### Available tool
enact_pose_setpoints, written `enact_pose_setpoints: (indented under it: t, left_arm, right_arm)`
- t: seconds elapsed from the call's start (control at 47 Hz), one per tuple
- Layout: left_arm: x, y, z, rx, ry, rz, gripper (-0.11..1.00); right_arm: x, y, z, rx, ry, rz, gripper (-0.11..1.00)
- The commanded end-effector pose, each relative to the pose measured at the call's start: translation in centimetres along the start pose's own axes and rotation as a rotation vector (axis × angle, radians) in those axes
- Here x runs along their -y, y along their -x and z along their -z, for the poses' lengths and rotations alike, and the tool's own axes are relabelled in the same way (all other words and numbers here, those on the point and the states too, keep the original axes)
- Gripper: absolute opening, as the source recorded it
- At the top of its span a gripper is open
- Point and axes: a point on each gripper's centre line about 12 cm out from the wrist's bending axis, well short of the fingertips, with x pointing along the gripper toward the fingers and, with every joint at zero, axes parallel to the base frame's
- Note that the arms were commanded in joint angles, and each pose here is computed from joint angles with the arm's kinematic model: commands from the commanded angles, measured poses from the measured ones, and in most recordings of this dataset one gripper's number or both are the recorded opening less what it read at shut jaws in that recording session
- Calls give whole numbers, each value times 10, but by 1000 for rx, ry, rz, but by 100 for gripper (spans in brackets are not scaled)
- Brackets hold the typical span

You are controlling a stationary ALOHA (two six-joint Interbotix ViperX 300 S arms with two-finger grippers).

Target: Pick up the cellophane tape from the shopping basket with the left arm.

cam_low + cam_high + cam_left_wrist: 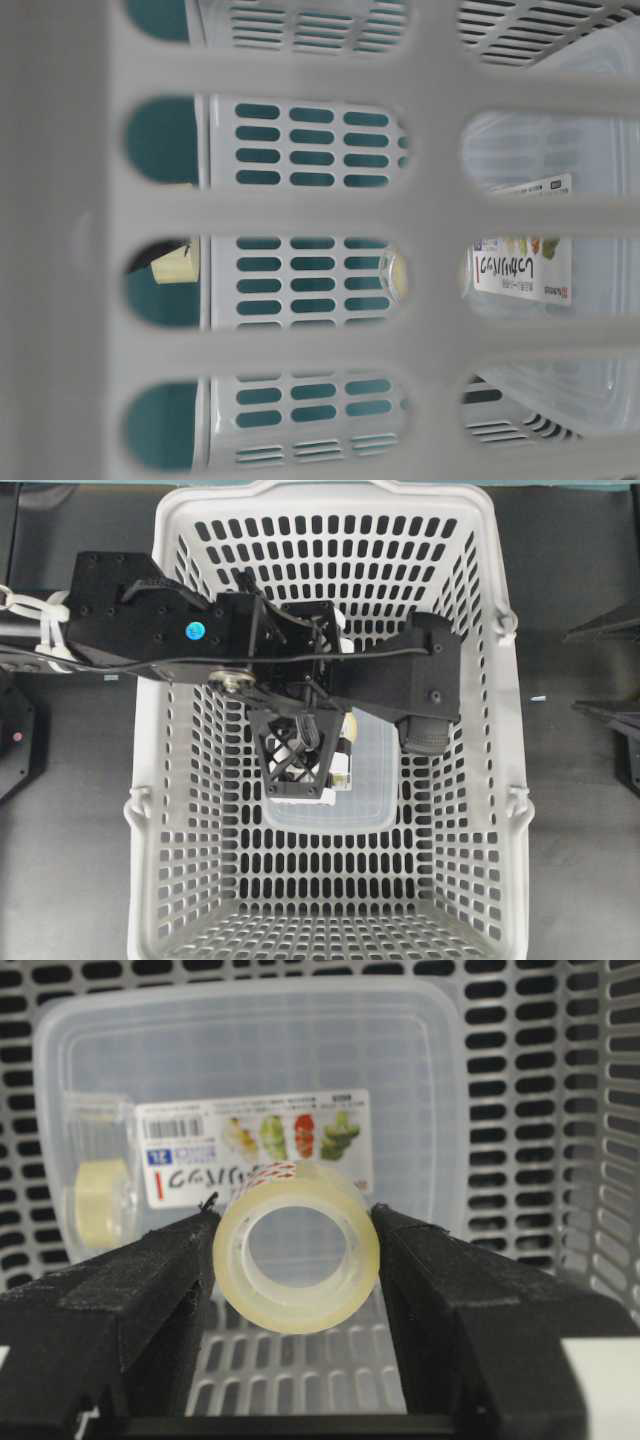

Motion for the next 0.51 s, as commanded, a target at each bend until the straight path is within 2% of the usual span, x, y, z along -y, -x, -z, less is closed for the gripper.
enact_pose_setpoints:
  t: [0.0, 0.489]
  left_arm:
    - [-1, 13, -2, 35, 2, -2, 50]
    - [-1, 12, -2, 32, 2, -2, 50]
  right_arm:
    - [0, -1, -2, 8, -1, -2, 77]
    - [0, -1, -2, 8, -3, -2, 77]
